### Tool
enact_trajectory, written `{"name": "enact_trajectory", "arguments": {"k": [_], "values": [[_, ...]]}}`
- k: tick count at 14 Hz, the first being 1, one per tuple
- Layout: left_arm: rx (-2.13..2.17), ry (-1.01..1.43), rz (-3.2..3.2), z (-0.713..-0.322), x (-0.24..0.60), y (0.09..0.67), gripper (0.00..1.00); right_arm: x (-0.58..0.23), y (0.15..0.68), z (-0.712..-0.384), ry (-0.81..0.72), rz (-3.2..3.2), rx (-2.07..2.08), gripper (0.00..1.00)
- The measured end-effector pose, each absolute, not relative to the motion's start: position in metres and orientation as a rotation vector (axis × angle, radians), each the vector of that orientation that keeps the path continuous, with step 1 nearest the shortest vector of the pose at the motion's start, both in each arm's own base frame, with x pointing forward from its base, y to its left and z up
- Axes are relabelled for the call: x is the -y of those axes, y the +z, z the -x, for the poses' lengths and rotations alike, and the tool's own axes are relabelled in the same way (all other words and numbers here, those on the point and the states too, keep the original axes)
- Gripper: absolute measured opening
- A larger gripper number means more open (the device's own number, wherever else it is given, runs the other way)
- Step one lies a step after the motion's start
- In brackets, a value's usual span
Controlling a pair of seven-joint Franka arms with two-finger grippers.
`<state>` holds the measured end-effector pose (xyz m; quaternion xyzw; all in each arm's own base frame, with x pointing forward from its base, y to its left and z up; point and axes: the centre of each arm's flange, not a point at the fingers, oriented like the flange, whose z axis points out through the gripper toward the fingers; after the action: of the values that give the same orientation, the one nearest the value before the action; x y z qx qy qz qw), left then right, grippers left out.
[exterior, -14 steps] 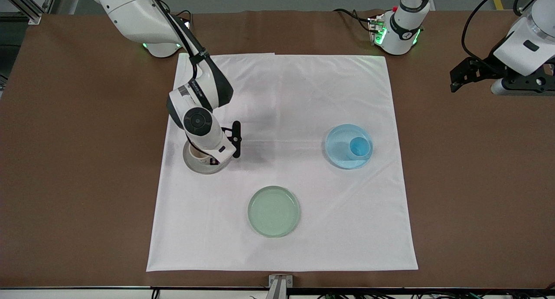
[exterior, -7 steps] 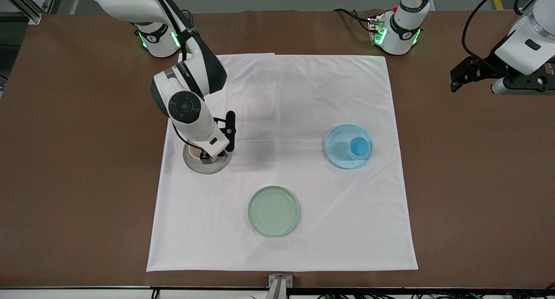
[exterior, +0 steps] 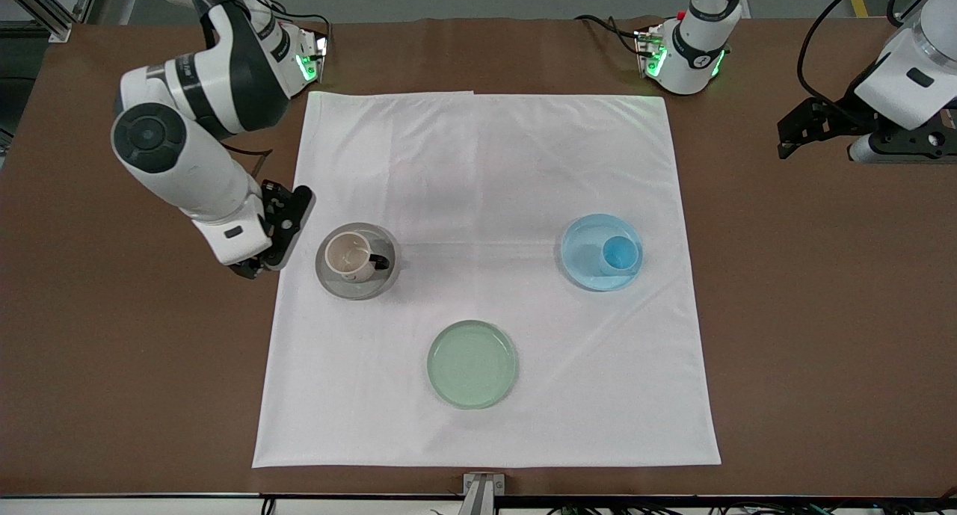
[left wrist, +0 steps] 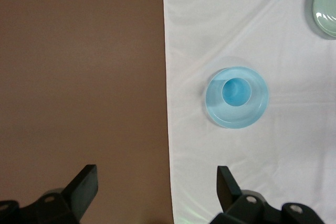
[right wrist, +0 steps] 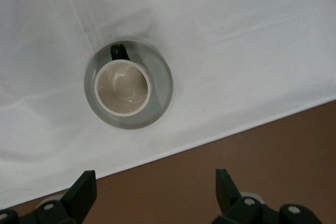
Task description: Place blue cup in blue plate and white mug in gray plate
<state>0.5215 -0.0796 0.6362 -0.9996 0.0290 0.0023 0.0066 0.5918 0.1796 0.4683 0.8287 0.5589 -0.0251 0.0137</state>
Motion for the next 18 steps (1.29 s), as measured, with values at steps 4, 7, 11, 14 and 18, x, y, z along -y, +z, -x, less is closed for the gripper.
{"name": "enact_trajectory", "arguments": {"k": [4, 7, 11, 14, 18], "values": [[-0.089, 0.004, 3.127, -0.522, 0.079, 0.636, 1.0, -0.134, 0.494, -0.6, -0.022, -2.665, -1.581, 1.0], [-0.088, -0.012, 3.129, -0.523, 0.079, 0.636, 1.0, -0.064, 0.517, -0.61, 0.002, -2.788, -1.405, 1.0], [-0.082, -0.042, 3.131, -0.526, 0.077, 0.637, 1.0, 0.03, 0.523, -0.614, 0.106, -3.031, -1.098, 1.0], [-0.077, -0.044, 3.132, -0.527, 0.075, 0.637, 1.0, 0.032, 0.525, -0.616, 0.098, -3.14, -0.655, 1.0], [-0.056, -0.045, 3.132, -0.527, 0.068, 0.637, 1.0, -0.022, 0.532, -0.61, 0.024, -3.097, -0.18, 1.0]]}}
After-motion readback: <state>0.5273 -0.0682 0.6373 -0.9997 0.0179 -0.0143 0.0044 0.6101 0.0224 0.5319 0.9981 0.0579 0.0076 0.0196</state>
